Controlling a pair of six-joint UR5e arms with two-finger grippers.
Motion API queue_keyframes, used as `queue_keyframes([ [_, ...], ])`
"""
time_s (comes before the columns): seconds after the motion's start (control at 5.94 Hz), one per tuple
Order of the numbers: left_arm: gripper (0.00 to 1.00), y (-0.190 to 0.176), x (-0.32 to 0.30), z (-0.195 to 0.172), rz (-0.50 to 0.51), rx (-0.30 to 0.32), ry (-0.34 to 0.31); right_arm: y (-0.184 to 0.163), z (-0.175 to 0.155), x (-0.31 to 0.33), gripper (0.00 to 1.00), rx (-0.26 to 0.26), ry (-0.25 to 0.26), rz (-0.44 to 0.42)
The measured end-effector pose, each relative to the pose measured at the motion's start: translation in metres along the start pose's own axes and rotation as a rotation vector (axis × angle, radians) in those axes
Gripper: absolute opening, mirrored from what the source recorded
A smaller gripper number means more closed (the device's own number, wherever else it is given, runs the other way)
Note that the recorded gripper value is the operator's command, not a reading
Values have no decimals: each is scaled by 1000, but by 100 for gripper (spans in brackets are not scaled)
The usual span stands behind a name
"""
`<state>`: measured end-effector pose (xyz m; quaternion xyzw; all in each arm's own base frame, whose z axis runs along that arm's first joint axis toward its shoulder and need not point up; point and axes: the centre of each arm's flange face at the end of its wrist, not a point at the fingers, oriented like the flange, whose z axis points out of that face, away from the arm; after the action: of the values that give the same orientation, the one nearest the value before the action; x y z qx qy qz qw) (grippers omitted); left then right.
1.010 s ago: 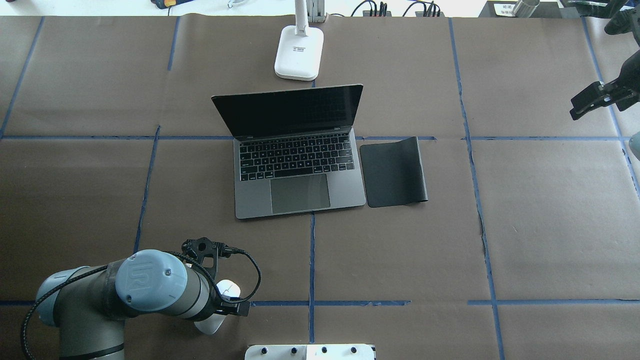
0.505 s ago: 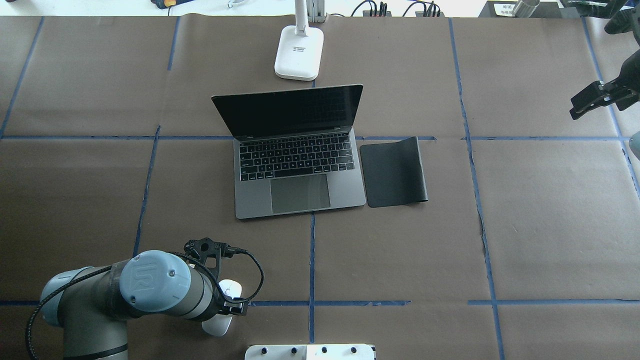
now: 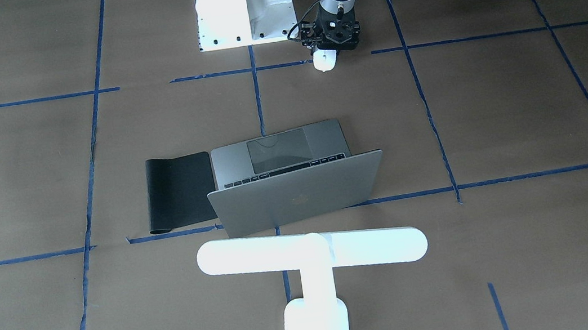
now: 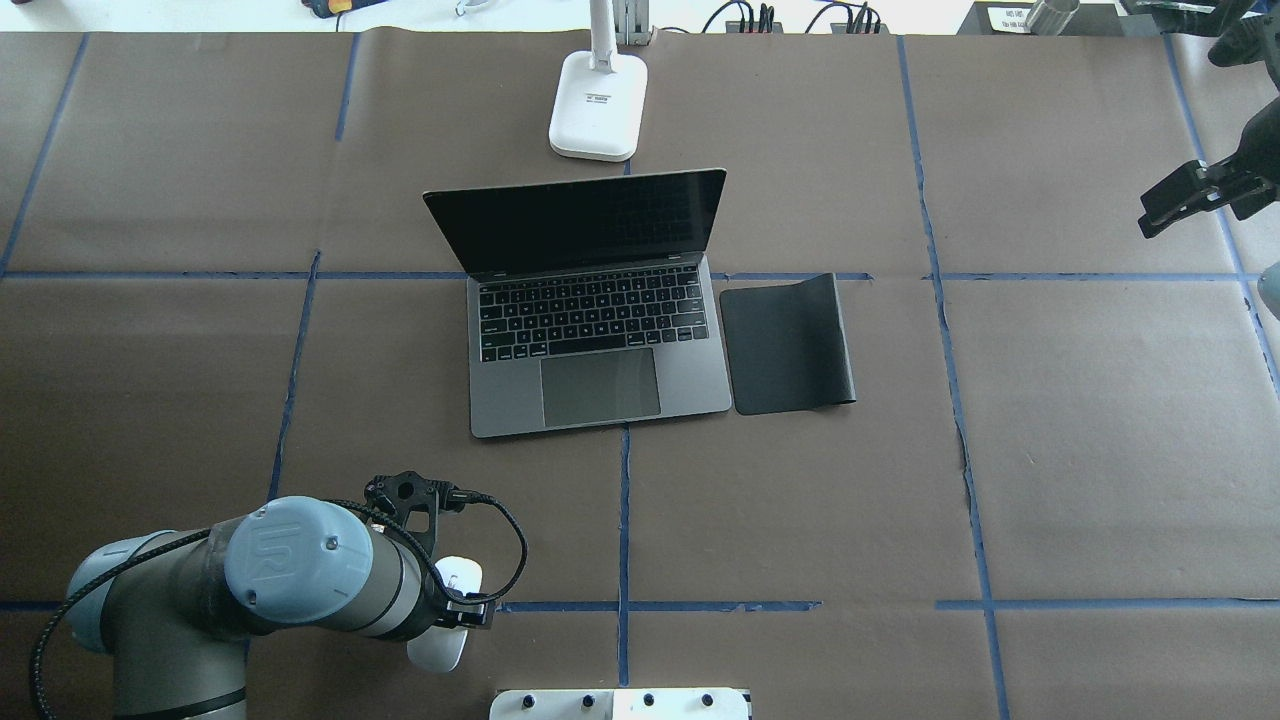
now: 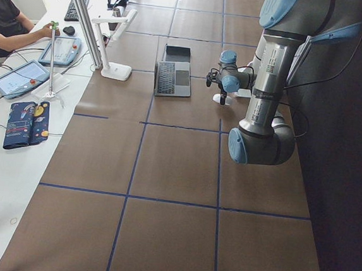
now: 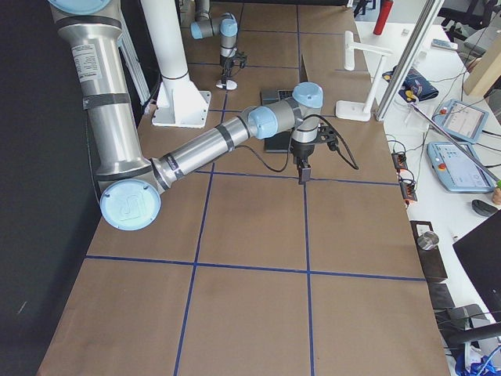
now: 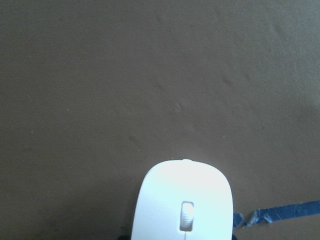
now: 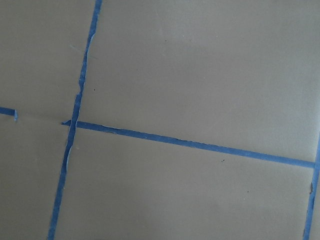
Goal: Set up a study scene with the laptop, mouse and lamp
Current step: 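Carry the white mouse with the left gripper over the mouse pad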
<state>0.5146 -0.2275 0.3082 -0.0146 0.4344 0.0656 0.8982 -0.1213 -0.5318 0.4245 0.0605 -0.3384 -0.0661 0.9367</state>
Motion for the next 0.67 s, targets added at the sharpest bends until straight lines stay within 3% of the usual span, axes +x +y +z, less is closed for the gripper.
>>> queue_keyframes([
  [0.34,6,-21,8,-40,-31,35,-14,2,-1,1,100,1,-1,1],
  [0.67,6,-73,60,-73,-75,93,-20,3,-1,8,100,0,3,-11],
])
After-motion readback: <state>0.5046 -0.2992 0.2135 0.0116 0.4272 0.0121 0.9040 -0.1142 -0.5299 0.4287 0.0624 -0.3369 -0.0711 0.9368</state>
